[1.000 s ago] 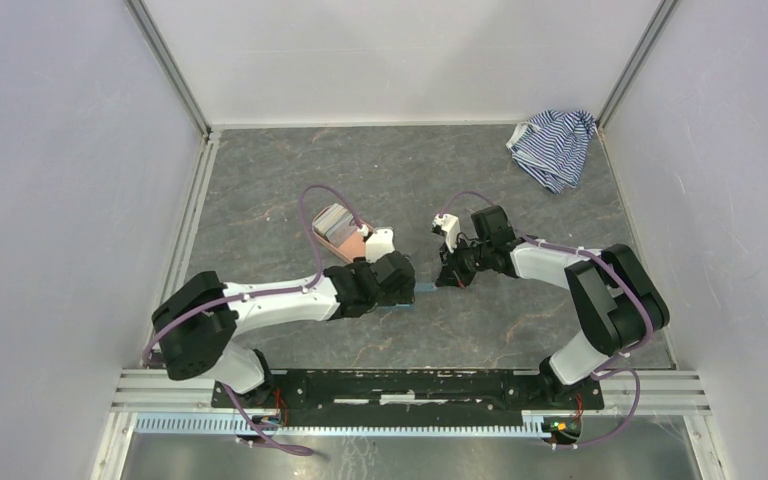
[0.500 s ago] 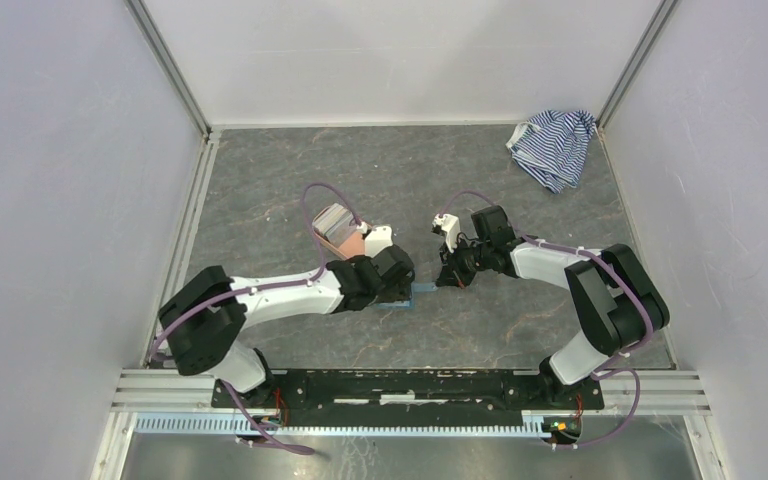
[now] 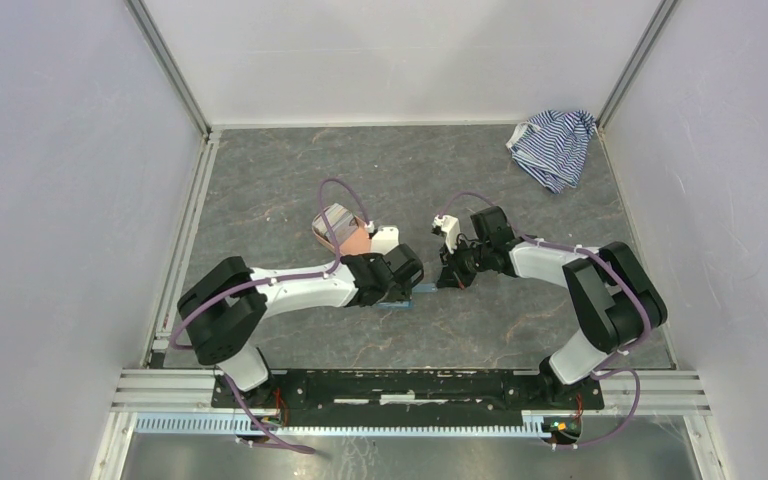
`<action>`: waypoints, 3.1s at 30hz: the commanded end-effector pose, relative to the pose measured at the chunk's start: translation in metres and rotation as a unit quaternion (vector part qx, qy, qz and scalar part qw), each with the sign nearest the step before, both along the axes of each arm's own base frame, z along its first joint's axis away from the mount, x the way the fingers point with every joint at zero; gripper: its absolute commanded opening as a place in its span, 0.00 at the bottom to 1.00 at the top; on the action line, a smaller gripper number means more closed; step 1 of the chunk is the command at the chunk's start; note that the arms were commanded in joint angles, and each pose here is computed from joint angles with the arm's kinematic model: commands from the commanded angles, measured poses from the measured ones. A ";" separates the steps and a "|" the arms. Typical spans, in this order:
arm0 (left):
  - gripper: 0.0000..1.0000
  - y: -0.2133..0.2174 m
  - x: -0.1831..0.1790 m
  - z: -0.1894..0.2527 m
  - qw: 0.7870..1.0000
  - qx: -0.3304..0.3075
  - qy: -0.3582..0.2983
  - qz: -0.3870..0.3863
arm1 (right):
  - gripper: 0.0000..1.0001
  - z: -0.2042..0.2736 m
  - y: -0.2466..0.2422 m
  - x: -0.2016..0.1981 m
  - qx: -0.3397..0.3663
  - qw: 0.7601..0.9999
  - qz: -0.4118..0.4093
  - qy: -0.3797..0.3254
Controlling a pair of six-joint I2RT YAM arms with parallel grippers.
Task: Put the credit cards into the card holder
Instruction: Open the card holder at the center of the board.
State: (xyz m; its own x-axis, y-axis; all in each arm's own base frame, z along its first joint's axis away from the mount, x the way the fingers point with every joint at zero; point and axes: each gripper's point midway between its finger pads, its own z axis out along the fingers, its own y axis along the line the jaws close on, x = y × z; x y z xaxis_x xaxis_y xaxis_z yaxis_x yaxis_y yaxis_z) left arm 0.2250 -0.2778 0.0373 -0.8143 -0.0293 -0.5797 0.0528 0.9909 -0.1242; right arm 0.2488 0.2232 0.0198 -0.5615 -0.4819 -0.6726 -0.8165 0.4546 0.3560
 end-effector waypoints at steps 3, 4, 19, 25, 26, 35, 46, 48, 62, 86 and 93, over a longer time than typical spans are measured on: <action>0.73 -0.008 0.008 0.005 0.999 0.011 -0.013 -0.031 | 0.00 0.008 0.004 0.013 0.006 1.000 0.005 -0.023; 0.73 -0.008 0.008 0.003 0.999 0.015 -0.011 -0.033 | 0.00 0.009 0.005 0.013 0.007 1.000 0.005 -0.024; 0.63 -0.005 0.004 -0.011 0.998 0.047 -0.001 -0.035 | 0.00 0.007 0.005 0.012 0.008 1.000 0.007 -0.017; 0.54 -0.001 0.003 -0.004 0.999 0.043 -0.010 -0.029 | 0.00 0.008 0.005 0.013 0.008 1.000 0.006 -0.019; 0.53 0.000 0.003 -0.003 0.999 0.042 -0.010 -0.028 | 0.00 0.007 0.005 0.012 0.007 1.000 0.007 -0.018; 0.52 0.003 0.006 0.018 0.999 0.028 -0.032 -0.022 | 0.00 0.002 0.001 0.015 -0.006 1.000 -0.002 -0.018; 0.52 0.011 0.001 0.024 0.999 0.015 -0.036 -0.013 | 0.00 0.003 -0.001 0.018 -0.015 1.000 -0.005 -0.026; 0.52 0.011 0.000 0.026 0.999 0.001 -0.038 -0.010 | 0.00 0.002 -0.001 0.018 -0.016 1.000 -0.005 -0.026; 0.45 0.006 -0.014 0.029 0.983 -0.178 -0.034 -0.001 | 0.22 0.082 0.033 -0.003 0.140 0.986 0.062 -0.071; 0.44 0.000 -0.025 0.043 0.921 -0.387 -0.030 0.022 | 0.30 0.036 0.073 -0.057 0.187 0.968 0.021 0.165; 0.44 -0.002 -0.028 0.040 0.915 -0.403 -0.025 0.019 | 0.44 0.026 0.071 -0.057 0.171 0.969 0.013 0.178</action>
State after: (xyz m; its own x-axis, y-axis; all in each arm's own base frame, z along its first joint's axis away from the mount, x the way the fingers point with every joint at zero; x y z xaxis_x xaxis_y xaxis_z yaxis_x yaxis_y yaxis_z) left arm 0.1904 -0.2674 0.0551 -0.7939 -0.4362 -0.4236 0.0273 0.6704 -0.7415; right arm 0.1861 0.2912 0.0452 -0.7889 -0.2816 -0.5461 -0.6094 0.2443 0.7543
